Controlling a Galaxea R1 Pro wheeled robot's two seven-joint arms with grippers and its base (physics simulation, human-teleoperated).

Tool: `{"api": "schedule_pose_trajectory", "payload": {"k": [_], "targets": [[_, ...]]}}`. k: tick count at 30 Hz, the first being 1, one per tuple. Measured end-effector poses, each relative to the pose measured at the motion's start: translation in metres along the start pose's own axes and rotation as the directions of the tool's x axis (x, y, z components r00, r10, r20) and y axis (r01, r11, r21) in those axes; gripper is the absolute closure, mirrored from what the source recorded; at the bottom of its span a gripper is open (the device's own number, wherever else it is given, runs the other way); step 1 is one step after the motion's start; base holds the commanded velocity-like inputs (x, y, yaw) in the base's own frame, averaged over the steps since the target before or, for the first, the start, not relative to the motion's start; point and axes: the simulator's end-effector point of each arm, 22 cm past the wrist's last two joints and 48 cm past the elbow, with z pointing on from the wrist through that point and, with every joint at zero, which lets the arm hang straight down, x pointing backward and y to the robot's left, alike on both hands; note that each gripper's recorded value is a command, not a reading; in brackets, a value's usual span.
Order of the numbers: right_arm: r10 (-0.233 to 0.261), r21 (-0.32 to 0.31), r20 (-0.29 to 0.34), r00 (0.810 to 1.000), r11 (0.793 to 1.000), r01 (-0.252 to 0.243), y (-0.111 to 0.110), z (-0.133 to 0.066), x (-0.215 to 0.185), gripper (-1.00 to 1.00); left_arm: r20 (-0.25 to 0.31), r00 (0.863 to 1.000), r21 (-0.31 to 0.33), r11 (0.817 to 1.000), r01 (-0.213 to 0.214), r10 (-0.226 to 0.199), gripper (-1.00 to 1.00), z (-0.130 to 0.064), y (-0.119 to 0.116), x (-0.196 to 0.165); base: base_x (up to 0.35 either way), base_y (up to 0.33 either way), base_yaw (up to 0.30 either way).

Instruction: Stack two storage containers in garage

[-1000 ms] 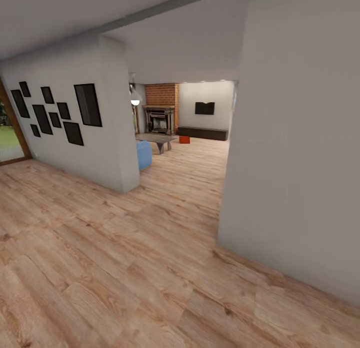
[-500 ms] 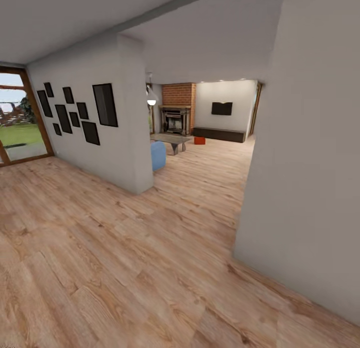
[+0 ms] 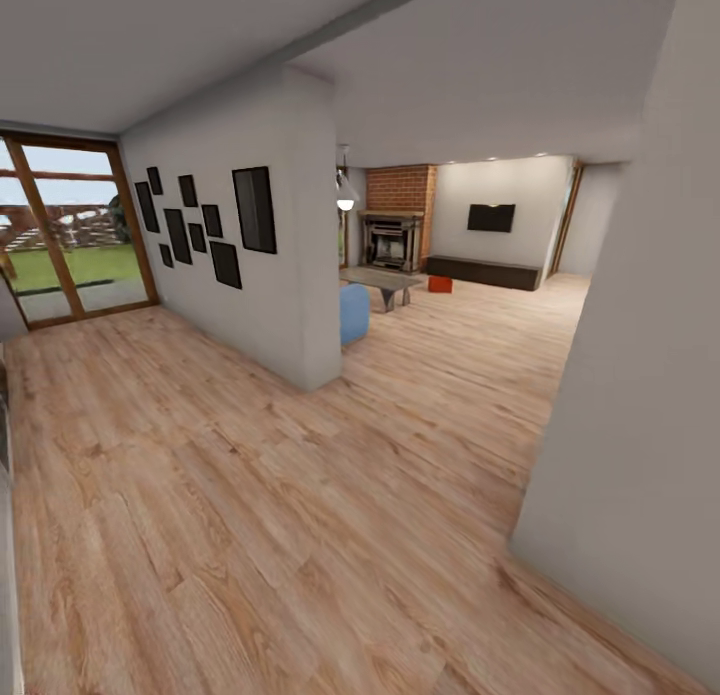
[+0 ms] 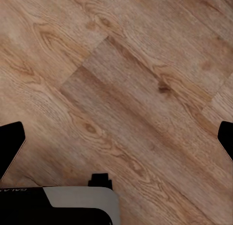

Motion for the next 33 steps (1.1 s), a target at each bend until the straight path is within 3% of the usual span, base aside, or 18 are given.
{"api": "schedule_pose_trajectory", "payload": {"k": [33], "targets": [[0.0,0.0,0.0,1.0,1.0,0.0,-0.0001,0.0,0.0,-1.0,0.0,1.0,0.0,1.0,0.0,0.0,-1.0,0.0,0.0001,0.0,0.329,0.0,0.02]]}}
